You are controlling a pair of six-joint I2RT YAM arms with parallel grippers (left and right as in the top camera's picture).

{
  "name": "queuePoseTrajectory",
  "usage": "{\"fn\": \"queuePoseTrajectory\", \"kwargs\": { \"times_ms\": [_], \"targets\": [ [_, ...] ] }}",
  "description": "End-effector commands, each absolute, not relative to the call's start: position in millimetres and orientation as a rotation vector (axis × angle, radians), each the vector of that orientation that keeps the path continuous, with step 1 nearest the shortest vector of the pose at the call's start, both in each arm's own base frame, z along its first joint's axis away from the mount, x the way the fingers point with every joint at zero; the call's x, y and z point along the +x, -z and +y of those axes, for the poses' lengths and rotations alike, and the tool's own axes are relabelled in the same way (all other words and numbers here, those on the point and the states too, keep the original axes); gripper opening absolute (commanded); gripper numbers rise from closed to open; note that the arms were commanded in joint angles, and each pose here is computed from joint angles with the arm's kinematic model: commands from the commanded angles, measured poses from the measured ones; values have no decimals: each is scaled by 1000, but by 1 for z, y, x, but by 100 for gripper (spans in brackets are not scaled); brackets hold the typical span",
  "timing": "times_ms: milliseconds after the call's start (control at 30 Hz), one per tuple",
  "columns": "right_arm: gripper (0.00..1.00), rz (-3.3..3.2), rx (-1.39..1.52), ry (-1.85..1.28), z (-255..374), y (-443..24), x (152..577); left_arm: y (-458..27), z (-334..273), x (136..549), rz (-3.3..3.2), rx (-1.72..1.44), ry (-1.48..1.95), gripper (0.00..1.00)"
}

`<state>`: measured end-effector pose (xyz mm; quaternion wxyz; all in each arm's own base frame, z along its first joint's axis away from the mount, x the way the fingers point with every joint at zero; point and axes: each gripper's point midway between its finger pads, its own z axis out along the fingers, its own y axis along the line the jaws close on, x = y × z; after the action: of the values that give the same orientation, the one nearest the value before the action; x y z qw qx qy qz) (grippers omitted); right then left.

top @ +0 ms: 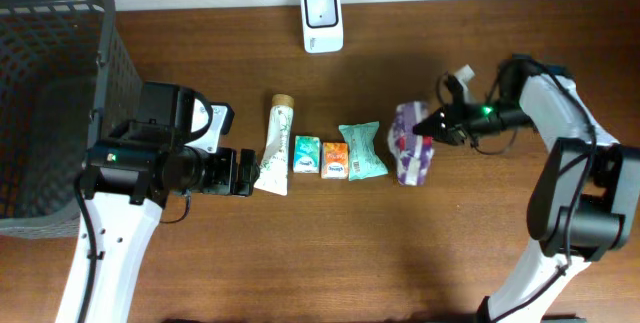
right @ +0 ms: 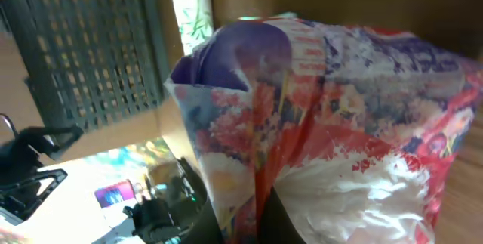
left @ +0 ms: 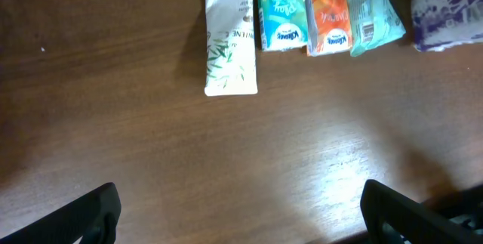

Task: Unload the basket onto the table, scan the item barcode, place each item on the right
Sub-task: 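Grasp the red floral tissue pack with the right gripper and lift it, then move the red pack right and set it down on the table, then regrasp the red pack with the right gripper and raise it to the white scanner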

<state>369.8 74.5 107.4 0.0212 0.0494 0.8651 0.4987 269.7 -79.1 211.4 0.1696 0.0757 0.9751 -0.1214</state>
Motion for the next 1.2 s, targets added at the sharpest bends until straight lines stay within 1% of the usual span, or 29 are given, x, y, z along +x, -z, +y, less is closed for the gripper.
{"fn": "queuePoseTrajectory", "kwargs": {
  "times_ms": [0, 33, 67, 100, 133, 167, 200, 233, 267, 367, 433, 467, 533, 600, 633, 667, 700, 733, 833, 900, 933, 967, 1033, 1133, 1167],
  "targets": [
    [22, 2801, 338, -1348, 25, -91, 361, -212, -80, 269, 2761, 251, 340, 99],
    [41, 2872, 376, -1219, 3, -87, 357, -212, -80, 269, 2761, 251, 340, 99],
    [54, 2933, 394, -1105, -14, -88, 354, -212, -80, 269, 2761, 251, 340, 99],
    [61, 2970, 424, -1030, -23, -96, 355, -212, -80, 269, 2761, 251, 340, 99],
    [65, 2969, 413, -1009, -25, -104, 358, -212, -80, 269, 2761, 251, 340, 99],
    [73, 2962, 402, -987, -28, -113, 363, -212, -80, 269, 2761, 251, 340, 99],
    [93, 2949, 392, -971, -30, -120, 367, -212, -80, 269, 2761, 251, 340, 99],
    [99, 2936, 378, -951, -32, -123, 372, -212, -80, 269, 2761, 251, 340, 99],
    [99, 2947, 373, -913, -36, -121, 372, -212, -80, 269, 2761, 251, 340, 99],
    [99, 3025, 389, -623, -66, -104, 371, -212, -80, 269, 2761, 251, 340, 99],
    [99, 3041, 613, -339, -98, -93, 372, -212, -80, 269, 2761, 251, 340, 99],
    [99, 3041, 638, -311, -101, -91, 372, -212, -80, 269, 2761, 251, 340, 99],
    [99, 3052, 640, -317, -100, -87, 369, -212, -80, 269, 2761, 251, 340, 99],
    [99, 3074, 606, -422, -89, -81, 368, -212, -80, 269, 2761, 251, 340, 99],
    [99, 3084, 516, -578, -73, -78, 367, -212, -80, 269, 2761, 251, 340, 99],
    [99, 3081, 489, -739, -56, -76, 366, -212, -80, 269, 2761, 251, 340, 99],
    [98, 3081, 502, -828, -46, -73, 365, -212, -80, 269, 2761, 251, 340, 99],
    [98, 3094, 493, -882, -35, -70, 363, -212, -80, 269, 2761, 251, 340, 99],
    [96, 3155, 350, -932, 10, -65, 358, -212, -80, 269, 2761, 251, 340, 99],
    [83, 3088, 221, -1136, 63, -78, 366, -212, -80, 269, 2761, 251, 340, 99],
    [83, 3073, 203, -1150, 79, -78, 372, -212, -80, 269, 2761, 251, 340, 99],
    [84, 3060, 226, -1129, 89, -77, 380, -212, -80, 269, 2761, 251, 340, 99],
    [85, 3043, 220, -1106, 87, -85, 388, -212, -80, 269, 2761, 251, 340, 99],
    [94, 3138, 252, -679, 16, -89, 390, -212, -80, 269, 2761, 251, 340, 99],
    [94, 3139, 261, -590, -5, -90, 391, -212, -80, 269, 2761, 251, 340, 99]
  ]
}}
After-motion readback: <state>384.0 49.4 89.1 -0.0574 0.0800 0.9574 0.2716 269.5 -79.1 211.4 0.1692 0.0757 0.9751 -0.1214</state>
